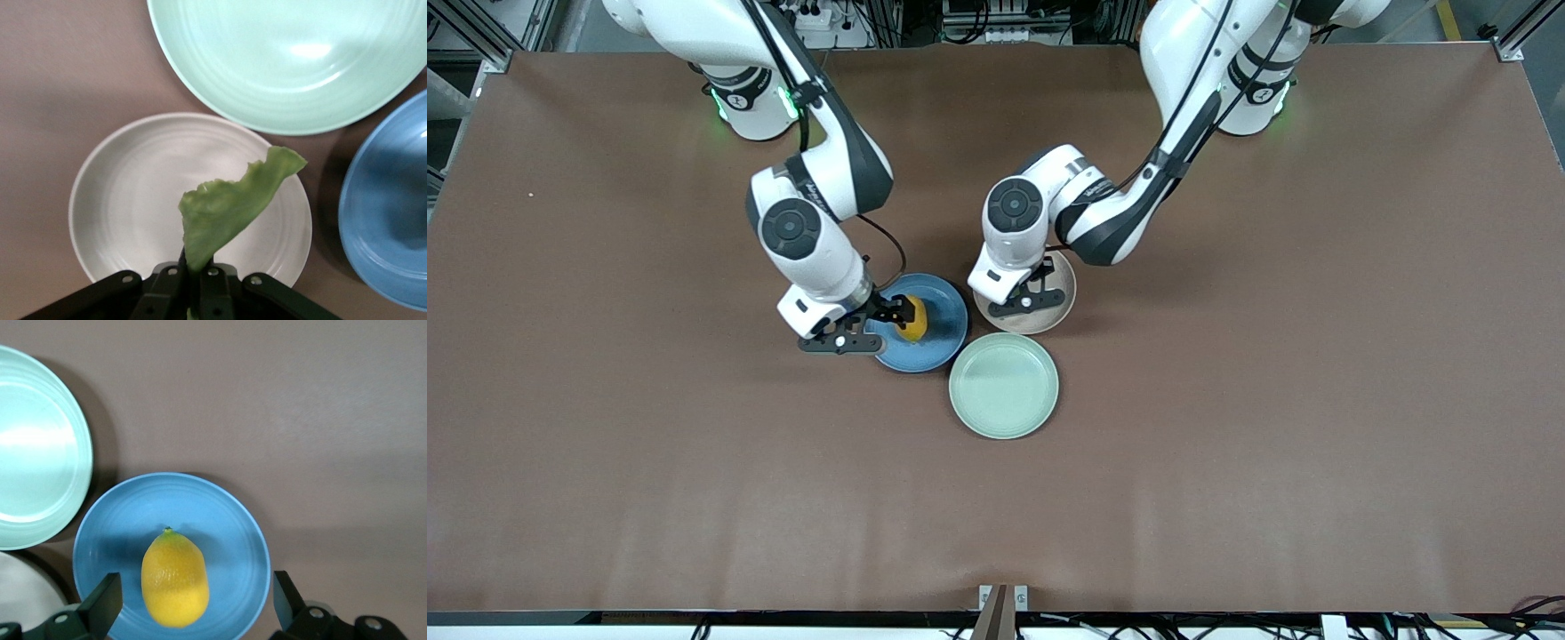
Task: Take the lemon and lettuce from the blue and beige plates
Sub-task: 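Lift the lettuce with the left gripper while the right gripper grasps the lemon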
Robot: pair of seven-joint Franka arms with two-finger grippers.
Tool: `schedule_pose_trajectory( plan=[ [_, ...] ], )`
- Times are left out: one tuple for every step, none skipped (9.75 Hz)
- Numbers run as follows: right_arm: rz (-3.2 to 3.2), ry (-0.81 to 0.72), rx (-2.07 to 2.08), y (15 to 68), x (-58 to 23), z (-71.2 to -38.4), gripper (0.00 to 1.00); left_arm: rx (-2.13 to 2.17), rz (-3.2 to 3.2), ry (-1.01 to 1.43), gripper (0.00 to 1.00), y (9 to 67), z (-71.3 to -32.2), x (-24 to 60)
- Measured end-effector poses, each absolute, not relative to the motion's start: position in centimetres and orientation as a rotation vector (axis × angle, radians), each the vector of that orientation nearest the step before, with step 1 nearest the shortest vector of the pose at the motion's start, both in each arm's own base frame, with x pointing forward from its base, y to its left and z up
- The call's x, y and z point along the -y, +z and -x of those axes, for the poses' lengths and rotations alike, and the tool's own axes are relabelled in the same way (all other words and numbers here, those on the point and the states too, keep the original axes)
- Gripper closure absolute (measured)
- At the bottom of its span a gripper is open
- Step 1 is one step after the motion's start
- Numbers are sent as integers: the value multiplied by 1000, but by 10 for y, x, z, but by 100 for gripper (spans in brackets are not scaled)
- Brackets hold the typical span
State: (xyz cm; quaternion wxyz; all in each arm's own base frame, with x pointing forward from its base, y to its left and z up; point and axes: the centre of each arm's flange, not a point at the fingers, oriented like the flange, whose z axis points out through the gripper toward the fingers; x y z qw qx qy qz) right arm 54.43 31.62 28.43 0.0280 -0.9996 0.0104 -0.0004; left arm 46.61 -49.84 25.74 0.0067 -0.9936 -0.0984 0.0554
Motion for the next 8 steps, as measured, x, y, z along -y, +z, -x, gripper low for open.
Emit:
schedule_pose_trajectory(
  plan=[
    [3088, -10, -23, 272, -320, -541, 0, 337, 3109, 158, 96, 270, -477, 488],
    [3093, -6, -14, 263, -323, -537, 0, 372, 3109, 136, 96, 281, -490, 475],
    [3095, -6, -5, 257, -325, -533, 0, 400, 3109, 114, 96, 291, -504, 460],
    [3092, -19, -3, 253, -328, -529, 0, 406, 3105, 108, 96, 296, -519, 442],
    [3091, -28, 0, 249, -330, -526, 0, 380, 3093, 113, 96, 296, -532, 424],
    [3092, -29, 6, 246, -332, -523, 0, 343, 3078, 122, 96, 294, -543, 405],
    [3094, -23, 13, 243, -334, -519, 0, 312, 3072, 128, 96, 294, -555, 387],
    [3096, -22, 16, 240, -337, -516, 0, 284, 3073, 132, 96, 295, -566, 369]
  ],
)
